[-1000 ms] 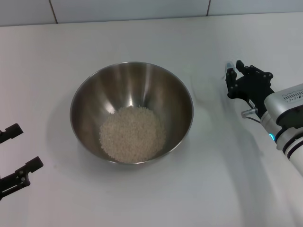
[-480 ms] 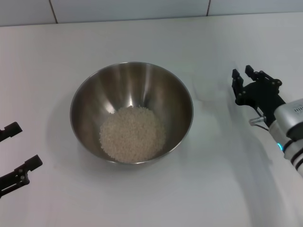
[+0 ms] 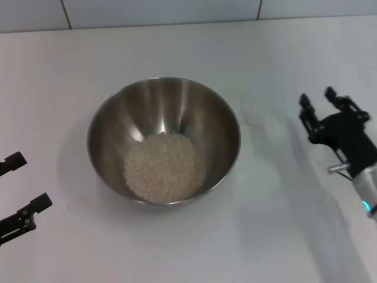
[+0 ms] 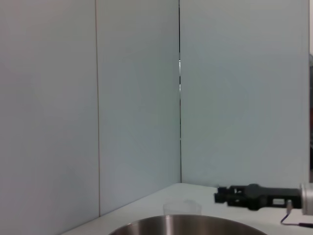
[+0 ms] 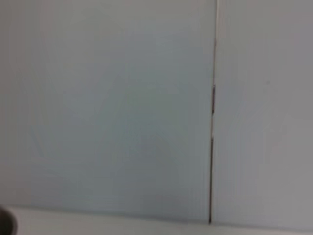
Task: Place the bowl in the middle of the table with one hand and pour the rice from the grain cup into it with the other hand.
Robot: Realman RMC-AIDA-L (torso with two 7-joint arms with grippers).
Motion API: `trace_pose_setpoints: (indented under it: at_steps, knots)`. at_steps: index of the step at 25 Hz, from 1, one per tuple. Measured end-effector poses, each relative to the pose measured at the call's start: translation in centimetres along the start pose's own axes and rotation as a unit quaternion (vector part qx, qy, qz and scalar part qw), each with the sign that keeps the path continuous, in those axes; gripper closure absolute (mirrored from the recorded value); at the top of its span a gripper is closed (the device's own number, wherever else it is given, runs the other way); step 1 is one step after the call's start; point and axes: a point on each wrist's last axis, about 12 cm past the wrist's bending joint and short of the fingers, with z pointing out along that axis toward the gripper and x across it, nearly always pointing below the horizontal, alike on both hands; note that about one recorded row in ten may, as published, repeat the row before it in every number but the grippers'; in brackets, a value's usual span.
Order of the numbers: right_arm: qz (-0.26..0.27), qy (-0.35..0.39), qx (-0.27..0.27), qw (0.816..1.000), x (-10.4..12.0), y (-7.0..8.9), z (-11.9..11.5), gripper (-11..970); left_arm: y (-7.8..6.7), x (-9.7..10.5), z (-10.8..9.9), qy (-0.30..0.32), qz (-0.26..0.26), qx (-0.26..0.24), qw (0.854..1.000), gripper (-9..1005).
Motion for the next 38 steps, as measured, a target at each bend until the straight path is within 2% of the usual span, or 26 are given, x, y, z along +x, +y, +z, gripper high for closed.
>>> trace_pose_setpoints:
  at_steps: [3, 5, 8, 9, 10, 13, 16, 20, 22, 25, 28, 38]
  knots:
    - [0.016, -0.052, 0.017, 0.998, -0.7, -1.6, -2.0, 432, 0.0, 0.0, 0.0, 0.000, 0.001, 0.000, 1.000, 205]
    - [0.046, -0.083, 0.006, 0.996, -1.4, -3.6, -3.2, 423, 0.0, 0.0, 0.1, 0.001, 0.002, 0.003, 1.000, 205]
    - [0.102, -0.100, -0.058, 0.988, -2.3, -6.0, -4.1, 410, 0.0, 0.0, 0.1, 0.002, 0.002, 0.004, 1.000, 205]
    - [0.122, -0.099, -0.115, 0.981, -3.2, -7.5, -4.5, 405, 0.0, 0.0, 0.1, 0.002, 0.002, 0.005, 1.000, 205]
    - [0.122, -0.099, -0.115, 0.981, -3.2, -7.5, -4.5, 401, 0.0, 0.0, 0.2, 0.002, 0.002, 0.006, 1.000, 205]
    - [0.106, -0.081, -0.188, 0.973, -4.4, -8.7, -4.7, 387, 0.0, 0.0, 0.2, 0.002, 0.003, 0.007, 1.000, 205]
    - [0.079, -0.065, -0.244, 0.964, -4.9, -8.7, -4.8, 374, 0.1, 0.0, 0.3, 0.003, 0.005, 0.008, 1.000, 205]
    - [0.039, -0.036, -0.328, 0.943, -5.4, -8.5, -5.2, 356, 0.2, 0.0, 0.4, 0.006, 0.007, 0.010, 1.000, 205]
    - [0.024, -0.026, -0.353, 0.935, -5.6, -8.6, -5.5, 347, 0.1, 0.2, 0.4, 0.011, 0.007, 0.015, 1.000, 205]
    - [0.013, -0.008, -0.372, 0.928, -5.9, -8.9, -5.7, 334, -0.1, 0.5, 0.6, 0.023, 0.006, 0.025, 0.999, 205]
    - [0.007, 0.010, -0.389, 0.921, -5.9, -9.0, -5.6, 269, 0.0, 0.6, 0.8, 0.030, 0.005, 0.029, 0.999, 205]
    - [-0.014, 0.037, -0.419, 0.907, -5.7, -7.9, -3.4, 268, 0.7, 0.3, 1.0, 0.038, 0.013, 0.032, 0.999, 205]
